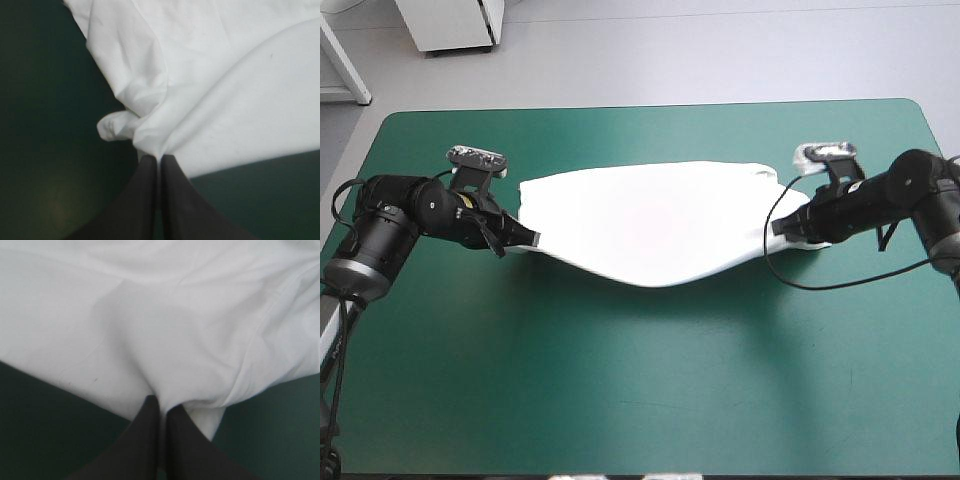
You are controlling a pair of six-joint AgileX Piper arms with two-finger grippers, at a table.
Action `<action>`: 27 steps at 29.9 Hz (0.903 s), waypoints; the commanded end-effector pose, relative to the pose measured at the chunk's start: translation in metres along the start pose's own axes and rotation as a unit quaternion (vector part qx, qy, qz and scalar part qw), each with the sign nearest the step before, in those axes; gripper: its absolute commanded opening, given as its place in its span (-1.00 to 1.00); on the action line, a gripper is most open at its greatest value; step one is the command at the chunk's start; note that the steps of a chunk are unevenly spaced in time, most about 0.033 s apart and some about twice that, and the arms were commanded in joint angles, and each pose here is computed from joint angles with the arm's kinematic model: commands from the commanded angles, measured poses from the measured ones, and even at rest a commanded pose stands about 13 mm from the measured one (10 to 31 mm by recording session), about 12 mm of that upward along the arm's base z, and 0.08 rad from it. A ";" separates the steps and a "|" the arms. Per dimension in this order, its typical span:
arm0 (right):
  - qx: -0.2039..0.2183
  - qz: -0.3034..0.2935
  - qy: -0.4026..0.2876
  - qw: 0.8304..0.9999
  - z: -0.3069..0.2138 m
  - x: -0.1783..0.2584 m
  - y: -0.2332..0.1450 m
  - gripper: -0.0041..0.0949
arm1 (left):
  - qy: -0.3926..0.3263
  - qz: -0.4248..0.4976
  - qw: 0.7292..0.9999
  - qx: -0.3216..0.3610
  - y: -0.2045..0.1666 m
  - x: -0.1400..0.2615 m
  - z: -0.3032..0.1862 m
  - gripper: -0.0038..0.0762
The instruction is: Fold the cloth
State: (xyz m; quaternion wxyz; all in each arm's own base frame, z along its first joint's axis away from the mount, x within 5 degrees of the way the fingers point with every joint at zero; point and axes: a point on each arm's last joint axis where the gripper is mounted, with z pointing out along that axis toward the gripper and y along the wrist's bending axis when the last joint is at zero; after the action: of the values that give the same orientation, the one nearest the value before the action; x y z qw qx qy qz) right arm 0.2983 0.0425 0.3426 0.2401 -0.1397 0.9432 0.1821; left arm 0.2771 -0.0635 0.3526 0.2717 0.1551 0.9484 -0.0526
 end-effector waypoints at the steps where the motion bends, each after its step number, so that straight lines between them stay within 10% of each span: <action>1: 0.003 -0.022 0.012 1.000 0.001 0.018 0.019 -0.94 | -0.028 -0.005 1.000 0.007 -0.004 0.007 -0.019 -0.93; 20: 0.060 -0.023 0.110 0.992 0.029 0.053 0.005 -0.94 | 0.084 0.009 0.996 0.002 -0.005 0.072 0.013 -0.92; 27: 0.057 -0.024 0.121 0.991 0.028 0.055 0.006 -0.53 | 0.105 0.012 0.994 0.004 -0.005 0.076 0.012 -0.73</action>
State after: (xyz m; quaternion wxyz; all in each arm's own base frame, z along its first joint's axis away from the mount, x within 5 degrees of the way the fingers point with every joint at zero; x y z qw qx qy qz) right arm 0.2657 0.0490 0.2788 0.1137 -0.1635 0.9744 0.1040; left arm 0.2241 -0.0513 0.2893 0.1480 0.1711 0.9734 -0.0368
